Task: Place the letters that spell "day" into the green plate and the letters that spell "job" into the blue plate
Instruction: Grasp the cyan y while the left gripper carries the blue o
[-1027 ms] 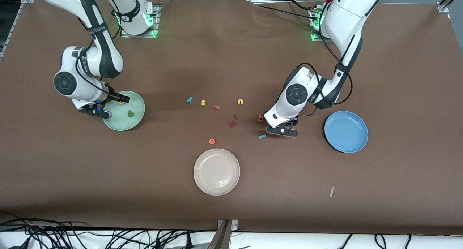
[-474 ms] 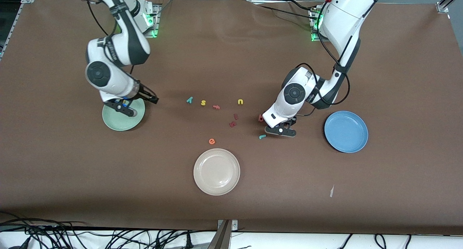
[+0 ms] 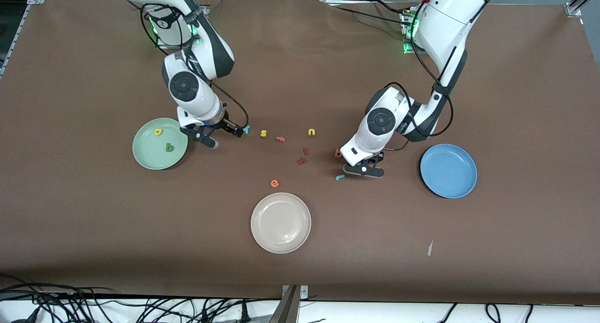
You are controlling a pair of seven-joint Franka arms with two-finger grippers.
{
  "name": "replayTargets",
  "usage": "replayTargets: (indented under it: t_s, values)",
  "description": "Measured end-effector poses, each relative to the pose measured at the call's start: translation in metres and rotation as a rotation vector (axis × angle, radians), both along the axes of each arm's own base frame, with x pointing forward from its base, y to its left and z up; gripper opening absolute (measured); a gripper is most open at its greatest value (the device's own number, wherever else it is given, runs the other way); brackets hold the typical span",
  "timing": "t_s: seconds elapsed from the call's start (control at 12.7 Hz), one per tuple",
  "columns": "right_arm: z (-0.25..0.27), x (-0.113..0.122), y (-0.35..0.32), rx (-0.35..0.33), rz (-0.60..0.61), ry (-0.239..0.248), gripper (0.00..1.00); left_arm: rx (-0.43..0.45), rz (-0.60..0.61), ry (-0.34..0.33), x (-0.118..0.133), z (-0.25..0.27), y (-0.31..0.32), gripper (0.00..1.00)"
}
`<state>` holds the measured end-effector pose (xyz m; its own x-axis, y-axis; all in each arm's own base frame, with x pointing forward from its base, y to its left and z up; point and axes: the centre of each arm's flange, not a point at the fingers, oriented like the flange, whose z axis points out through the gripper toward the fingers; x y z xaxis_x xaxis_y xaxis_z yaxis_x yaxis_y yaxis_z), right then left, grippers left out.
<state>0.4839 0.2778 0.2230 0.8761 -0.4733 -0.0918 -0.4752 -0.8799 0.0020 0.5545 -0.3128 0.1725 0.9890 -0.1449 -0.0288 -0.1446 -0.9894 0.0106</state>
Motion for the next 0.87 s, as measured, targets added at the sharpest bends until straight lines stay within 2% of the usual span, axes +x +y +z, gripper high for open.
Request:
replayTargets:
  t_s: [0.16,0.24,0.47,0.63,0.71,0.87]
  values:
    - [-0.02,-0.008,0.015,0.0,-0.002,-0.007,0.74,-0.001,0.001,-0.002,0.001,0.001,0.0,0.36]
    - [-0.029,-0.012,0.022,0.002,-0.003,-0.013,0.74,-0.001,0.001,-0.002,0.001,0.001,-0.001,0.33]
    - [-0.049,-0.022,0.036,0.005,0.0,-0.024,0.71,0.01,-0.013,-0.009,0.0,0.001,-0.003,0.29]
    - [-0.051,-0.022,0.036,0.004,-0.001,-0.024,0.64,0.018,-0.015,-0.016,-0.001,0.001,-0.004,0.29]
    - [-0.049,-0.022,0.036,0.006,-0.002,-0.027,0.56,0.02,-0.013,-0.021,0.001,0.002,-0.003,0.29]
    - [-0.047,-0.021,0.036,0.007,-0.004,-0.03,0.29,0.023,-0.002,-0.036,0.011,0.009,0.005,0.29]
